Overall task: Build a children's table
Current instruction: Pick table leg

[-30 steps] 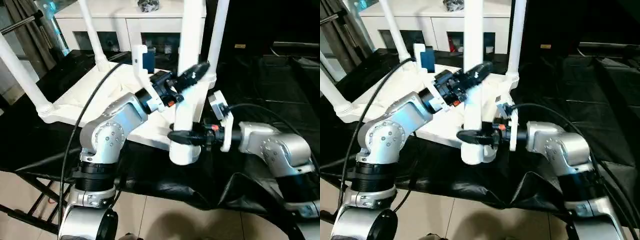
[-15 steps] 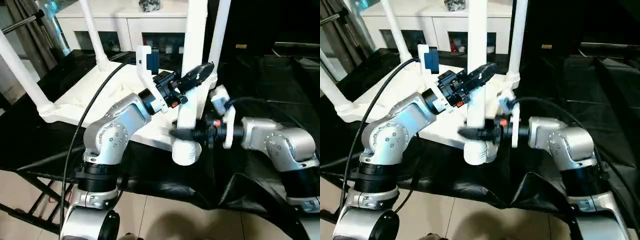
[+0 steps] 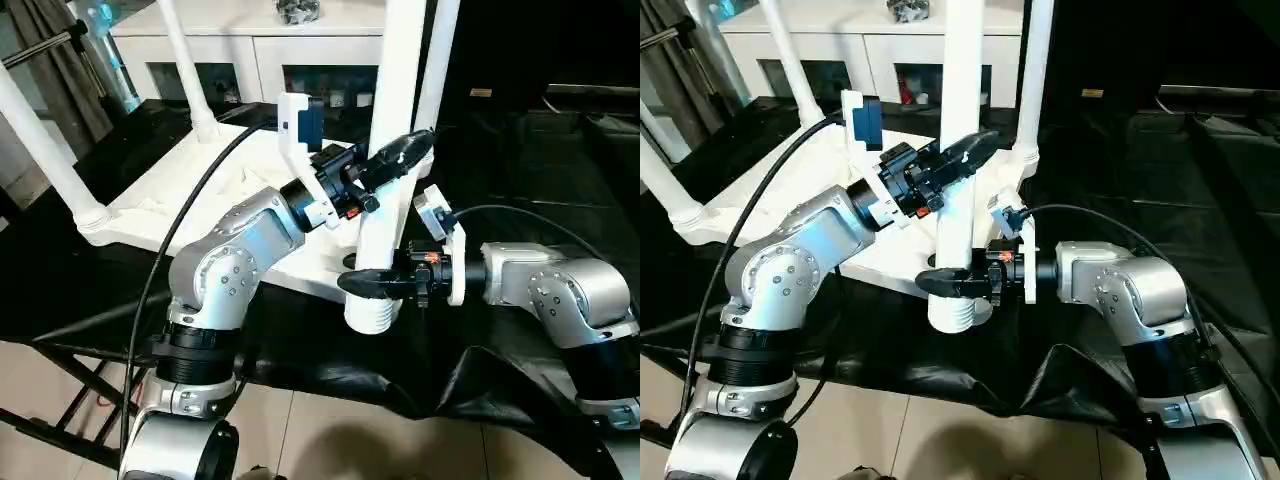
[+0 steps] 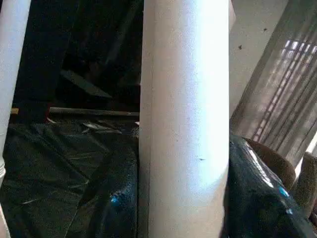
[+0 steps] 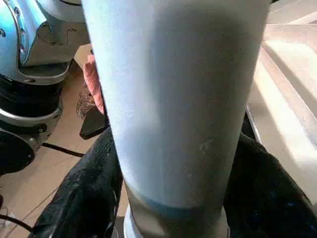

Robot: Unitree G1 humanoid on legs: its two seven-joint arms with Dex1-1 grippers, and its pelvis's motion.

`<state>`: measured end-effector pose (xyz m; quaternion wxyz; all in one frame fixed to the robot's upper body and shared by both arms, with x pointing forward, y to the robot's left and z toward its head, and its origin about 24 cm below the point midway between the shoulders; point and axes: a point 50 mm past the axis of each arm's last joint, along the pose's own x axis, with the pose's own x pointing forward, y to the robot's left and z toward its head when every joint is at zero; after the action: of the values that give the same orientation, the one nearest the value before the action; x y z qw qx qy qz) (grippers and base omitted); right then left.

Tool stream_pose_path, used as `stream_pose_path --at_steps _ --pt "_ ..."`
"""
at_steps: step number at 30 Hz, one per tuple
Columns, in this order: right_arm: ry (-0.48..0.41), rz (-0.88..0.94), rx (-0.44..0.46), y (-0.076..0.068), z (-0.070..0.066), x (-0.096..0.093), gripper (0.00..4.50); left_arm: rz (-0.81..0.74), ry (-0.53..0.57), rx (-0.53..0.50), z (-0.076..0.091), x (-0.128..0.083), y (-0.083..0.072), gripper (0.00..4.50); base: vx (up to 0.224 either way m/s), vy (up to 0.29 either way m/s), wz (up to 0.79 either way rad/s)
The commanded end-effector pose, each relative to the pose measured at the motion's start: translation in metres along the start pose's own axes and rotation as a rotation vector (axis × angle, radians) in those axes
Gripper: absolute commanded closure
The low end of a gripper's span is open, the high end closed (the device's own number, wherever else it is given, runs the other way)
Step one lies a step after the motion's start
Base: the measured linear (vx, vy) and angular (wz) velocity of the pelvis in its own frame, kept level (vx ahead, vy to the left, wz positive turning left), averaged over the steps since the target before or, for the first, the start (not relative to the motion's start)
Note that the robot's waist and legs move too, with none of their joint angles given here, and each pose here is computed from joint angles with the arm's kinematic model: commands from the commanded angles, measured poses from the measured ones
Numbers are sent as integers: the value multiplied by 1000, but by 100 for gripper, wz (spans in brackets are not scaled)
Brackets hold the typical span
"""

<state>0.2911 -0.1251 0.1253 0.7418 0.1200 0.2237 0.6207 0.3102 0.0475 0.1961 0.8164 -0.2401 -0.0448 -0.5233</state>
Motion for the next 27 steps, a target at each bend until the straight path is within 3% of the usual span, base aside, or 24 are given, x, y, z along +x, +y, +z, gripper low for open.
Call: stream_pose_path --at_steps 1,7,8,16,17,21,23,24,25,26,27 --pt "-1 11 -18 3 6 1 161 -13 3 9 1 -1 -1 270 0 0 0" --pt "-3 18 -10 3 5 1 209 -19 3 7 0 -1 -2 270 0 0 0" --pt "-4 20 -8 3 5 1 234 -20 4 7 0 -1 -2 270 0 0 0" --pt "-6 19 -6 4 4 0 251 -12 7 9 -1 -1 -1 270 0 0 0" --pt "-8 14 -7 3 3 0 253 30 10 13 -1 0 2 214 0 0 0" --pt "-18 2 -12 3 3 0 253 11 4 -19 -2 -1 2 194 0 0 0" --pt "-66 -26 -29 2 5 -1 259 37 -79 -6 4 -3 6 157 0 0 0" --pt "-135 -49 -38 2 8 -1 260 21 -145 -50 8 -4 6 155 0 0 0" --pt "-135 -49 -38 2 8 -1 260 21 -145 -50 8 -4 6 155 0 0 0" --pt "-212 -73 -47 1 12 -1 260 -2 -206 -103 12 -6 6 155 0 0 0" --pt "-212 -73 -47 1 12 -1 260 -2 -206 -103 12 -6 6 155 0 0 0"
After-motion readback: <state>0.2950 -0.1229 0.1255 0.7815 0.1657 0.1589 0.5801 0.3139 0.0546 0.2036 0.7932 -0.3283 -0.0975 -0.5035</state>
